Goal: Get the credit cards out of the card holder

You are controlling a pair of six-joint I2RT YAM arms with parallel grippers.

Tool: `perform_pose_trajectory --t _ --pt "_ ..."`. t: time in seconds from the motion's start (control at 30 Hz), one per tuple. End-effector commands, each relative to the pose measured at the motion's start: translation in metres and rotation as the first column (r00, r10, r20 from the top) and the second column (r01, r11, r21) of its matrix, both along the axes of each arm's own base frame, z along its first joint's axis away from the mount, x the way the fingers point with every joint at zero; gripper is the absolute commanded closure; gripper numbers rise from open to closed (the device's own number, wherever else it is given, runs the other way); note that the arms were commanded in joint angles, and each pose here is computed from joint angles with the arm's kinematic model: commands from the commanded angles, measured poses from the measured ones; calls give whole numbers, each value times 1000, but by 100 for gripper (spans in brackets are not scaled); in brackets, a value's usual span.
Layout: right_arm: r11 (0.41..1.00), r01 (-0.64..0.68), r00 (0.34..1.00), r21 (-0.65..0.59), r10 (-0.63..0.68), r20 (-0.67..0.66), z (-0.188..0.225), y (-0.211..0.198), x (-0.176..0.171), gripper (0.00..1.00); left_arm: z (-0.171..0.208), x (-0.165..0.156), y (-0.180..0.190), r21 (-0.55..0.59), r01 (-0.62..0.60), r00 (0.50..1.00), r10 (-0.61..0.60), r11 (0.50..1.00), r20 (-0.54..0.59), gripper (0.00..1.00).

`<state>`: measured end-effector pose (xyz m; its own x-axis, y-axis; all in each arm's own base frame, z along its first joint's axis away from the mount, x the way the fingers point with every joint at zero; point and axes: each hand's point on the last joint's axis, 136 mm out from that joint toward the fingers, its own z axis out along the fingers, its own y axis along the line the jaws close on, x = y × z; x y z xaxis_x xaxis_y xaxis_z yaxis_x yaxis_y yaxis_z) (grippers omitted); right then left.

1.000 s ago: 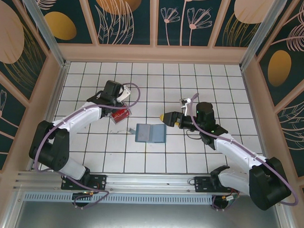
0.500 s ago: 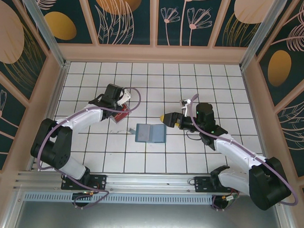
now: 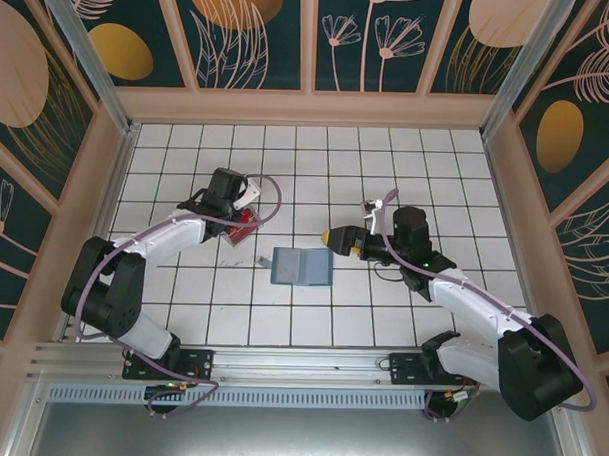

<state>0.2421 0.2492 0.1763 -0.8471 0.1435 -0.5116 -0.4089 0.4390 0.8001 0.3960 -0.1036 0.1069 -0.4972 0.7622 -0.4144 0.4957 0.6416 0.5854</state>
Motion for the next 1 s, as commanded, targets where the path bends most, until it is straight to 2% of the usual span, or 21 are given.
perform_pose_trajectory --t 0.0,0.1,0.17,0.23,0.27,0.37,0.47,0.57,0.67,0.7,0.83,0.97 --pt "1000 15 1000 22 -16 22 6 -2 2 1 8 7 10 3 -34 998 34 999 46 68" --pt "1000 16 1000 21 -17 15 5 -2 2 1 17 10 11 -18 -48 996 49 999 72 67" --pt "1000 22 1000 19 -22 10 3 -3 3 1 27 12 10 -47 -55 994 60 997 95 56" --pt "999 37 999 9 -37 4 0 -4 5 1 46 18 8 -95 -80 986 93 992 139 19" --pt "999 43 999 3 -43 1 -2 -4 6 1 51 19 9 -117 -96 982 113 988 153 12" --pt "996 77 997 -39 -78 -14 -11 -6 9 1 81 26 5 -217 -131 964 175 967 198 12" --pt "988 110 993 -110 -114 -31 -24 -8 13 5 102 28 1 -336 -171 949 246 926 197 18" --pt "978 124 989 -168 -135 -59 -38 -8 14 14 116 28 0 -447 -240 929 337 862 152 23" --pt "967 134 983 -218 -158 -96 -53 -10 15 36 120 22 -6 -535 -304 917 394 788 60 28" --pt "963 141 980 -229 -170 -108 -57 -11 16 41 120 19 -8 -563 -325 912 409 760 25 34" --pt "944 147 971 -294 -194 -137 -75 -10 12 55 119 4 -14 -664 -392 887 454 637 -89 40" --pt "930 138 960 -342 -210 -185 -94 -10 8 63 116 -16 -27 -740 -403 891 415 538 -184 45"
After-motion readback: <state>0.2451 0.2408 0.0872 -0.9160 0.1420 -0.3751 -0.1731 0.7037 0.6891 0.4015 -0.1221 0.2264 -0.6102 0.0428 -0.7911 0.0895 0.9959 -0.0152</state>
